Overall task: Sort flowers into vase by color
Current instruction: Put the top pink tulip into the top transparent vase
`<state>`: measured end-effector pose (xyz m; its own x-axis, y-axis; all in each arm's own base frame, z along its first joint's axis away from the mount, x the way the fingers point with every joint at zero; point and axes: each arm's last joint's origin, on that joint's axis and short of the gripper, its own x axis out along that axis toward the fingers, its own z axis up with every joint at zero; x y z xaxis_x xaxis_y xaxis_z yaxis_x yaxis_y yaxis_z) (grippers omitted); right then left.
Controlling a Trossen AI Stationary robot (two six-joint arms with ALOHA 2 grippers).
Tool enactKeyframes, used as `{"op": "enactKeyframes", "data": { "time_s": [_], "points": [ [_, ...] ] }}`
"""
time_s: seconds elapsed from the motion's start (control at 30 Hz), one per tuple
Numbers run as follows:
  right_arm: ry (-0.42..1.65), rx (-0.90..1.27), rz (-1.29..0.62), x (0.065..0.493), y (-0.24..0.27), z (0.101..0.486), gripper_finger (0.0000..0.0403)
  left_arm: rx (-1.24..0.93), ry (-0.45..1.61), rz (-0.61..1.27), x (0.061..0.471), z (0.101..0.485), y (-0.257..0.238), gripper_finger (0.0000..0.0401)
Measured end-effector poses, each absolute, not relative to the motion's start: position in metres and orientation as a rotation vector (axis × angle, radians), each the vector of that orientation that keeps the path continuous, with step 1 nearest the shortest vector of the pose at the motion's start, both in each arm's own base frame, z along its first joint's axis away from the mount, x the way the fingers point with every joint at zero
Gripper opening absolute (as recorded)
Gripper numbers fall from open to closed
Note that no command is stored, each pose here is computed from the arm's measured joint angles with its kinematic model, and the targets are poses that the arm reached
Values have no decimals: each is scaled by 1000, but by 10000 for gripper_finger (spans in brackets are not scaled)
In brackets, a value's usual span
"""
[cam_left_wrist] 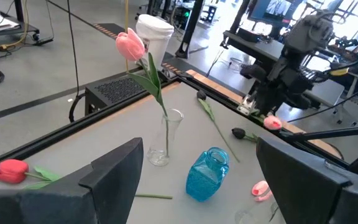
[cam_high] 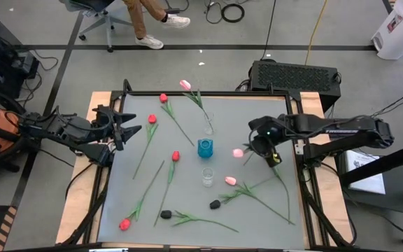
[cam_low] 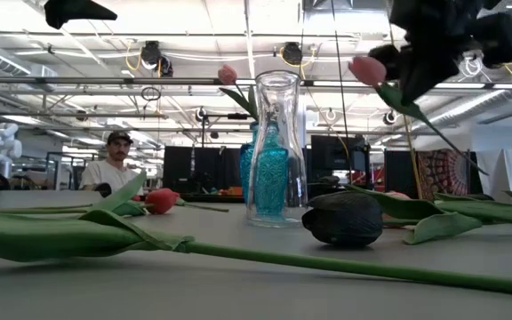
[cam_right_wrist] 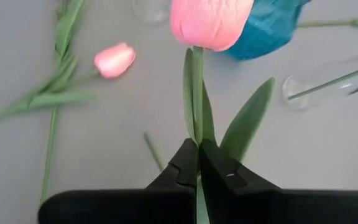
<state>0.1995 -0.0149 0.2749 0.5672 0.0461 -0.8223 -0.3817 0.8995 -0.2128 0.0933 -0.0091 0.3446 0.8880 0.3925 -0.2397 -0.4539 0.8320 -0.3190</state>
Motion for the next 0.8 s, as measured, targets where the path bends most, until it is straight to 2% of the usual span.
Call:
{"op": "enactKeyframes", "data": {
  "time_s": [0.3,0.8],
  "points": [
    [790,-319,174,209,-16,304,0,-379,167,451,93,345,-9,319],
    [418,-241,-12,229,-21,341,0,-378,167,451,93,345,-9,319]
  ]
}}
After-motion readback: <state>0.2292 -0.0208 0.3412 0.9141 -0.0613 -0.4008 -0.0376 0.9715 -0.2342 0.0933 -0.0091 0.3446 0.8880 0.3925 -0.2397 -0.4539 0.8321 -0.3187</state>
